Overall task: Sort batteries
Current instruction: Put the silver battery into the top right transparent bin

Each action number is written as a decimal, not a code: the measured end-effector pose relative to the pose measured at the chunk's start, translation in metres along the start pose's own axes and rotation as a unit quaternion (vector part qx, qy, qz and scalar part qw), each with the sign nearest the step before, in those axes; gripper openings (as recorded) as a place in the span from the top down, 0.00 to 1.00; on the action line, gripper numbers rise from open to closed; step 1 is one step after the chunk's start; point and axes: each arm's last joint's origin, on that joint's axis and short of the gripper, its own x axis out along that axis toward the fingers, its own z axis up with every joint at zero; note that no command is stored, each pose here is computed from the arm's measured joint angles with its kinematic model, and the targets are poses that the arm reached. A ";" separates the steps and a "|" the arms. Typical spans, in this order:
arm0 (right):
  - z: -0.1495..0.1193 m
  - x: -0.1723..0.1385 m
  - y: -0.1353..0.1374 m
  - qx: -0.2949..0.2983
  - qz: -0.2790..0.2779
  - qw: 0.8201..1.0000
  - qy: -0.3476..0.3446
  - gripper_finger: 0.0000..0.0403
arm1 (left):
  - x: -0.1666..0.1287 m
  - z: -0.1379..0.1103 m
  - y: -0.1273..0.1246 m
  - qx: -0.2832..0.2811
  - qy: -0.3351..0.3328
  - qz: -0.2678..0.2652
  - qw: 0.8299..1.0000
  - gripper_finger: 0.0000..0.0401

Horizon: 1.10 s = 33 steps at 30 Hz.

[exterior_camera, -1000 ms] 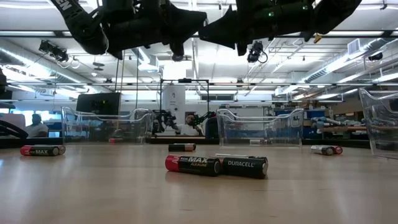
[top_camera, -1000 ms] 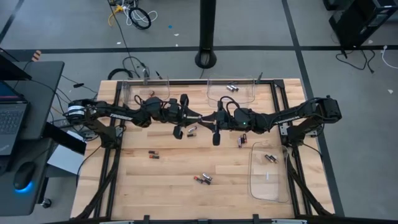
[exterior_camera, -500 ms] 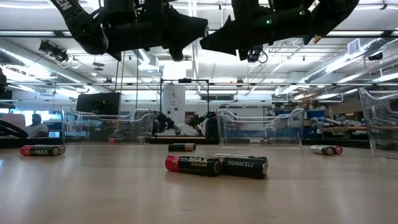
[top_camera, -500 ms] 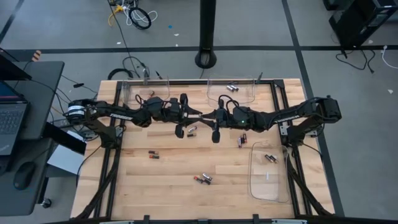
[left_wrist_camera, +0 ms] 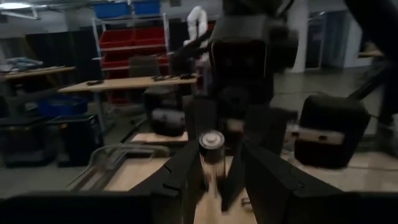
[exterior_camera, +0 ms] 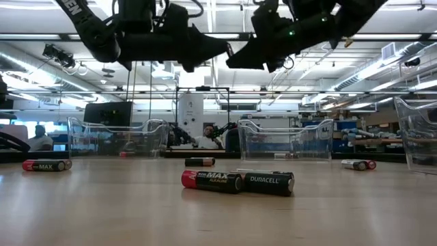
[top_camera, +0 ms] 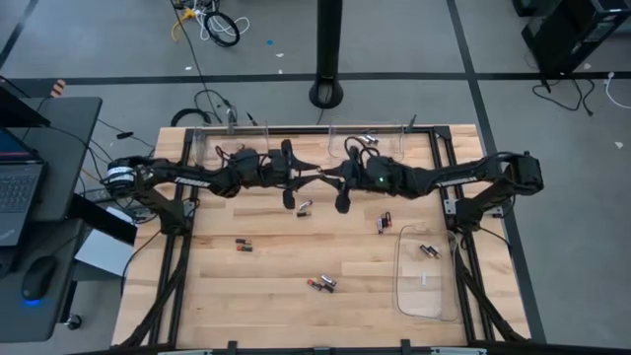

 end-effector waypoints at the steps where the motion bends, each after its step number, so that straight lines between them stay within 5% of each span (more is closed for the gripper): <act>1: 0.004 0.000 -0.005 -0.003 -0.007 1.000 0.015 0.84 | -0.001 -0.001 0.002 0.002 0.004 0.003 1.000 0.69; 10: 0.026 0.003 -0.083 0.023 -0.158 0.972 0.171 0.84 | -0.016 -0.019 0.002 0.024 0.014 0.020 0.999 0.78; 17: -0.005 0.015 -0.136 0.155 -0.223 0.928 0.254 0.84 | -0.036 -0.032 -0.003 0.018 -0.014 0.023 0.999 0.88; 25: -0.053 0.026 -0.150 0.244 -0.252 0.868 0.352 0.84 | -0.051 -0.043 -0.007 -0.001 -0.010 0.022 1.000 0.92; 33: -0.081 0.036 -0.150 0.265 -0.260 0.837 0.402 0.84 | -0.053 -0.045 -0.008 0.000 -0.008 0.022 1.000 0.92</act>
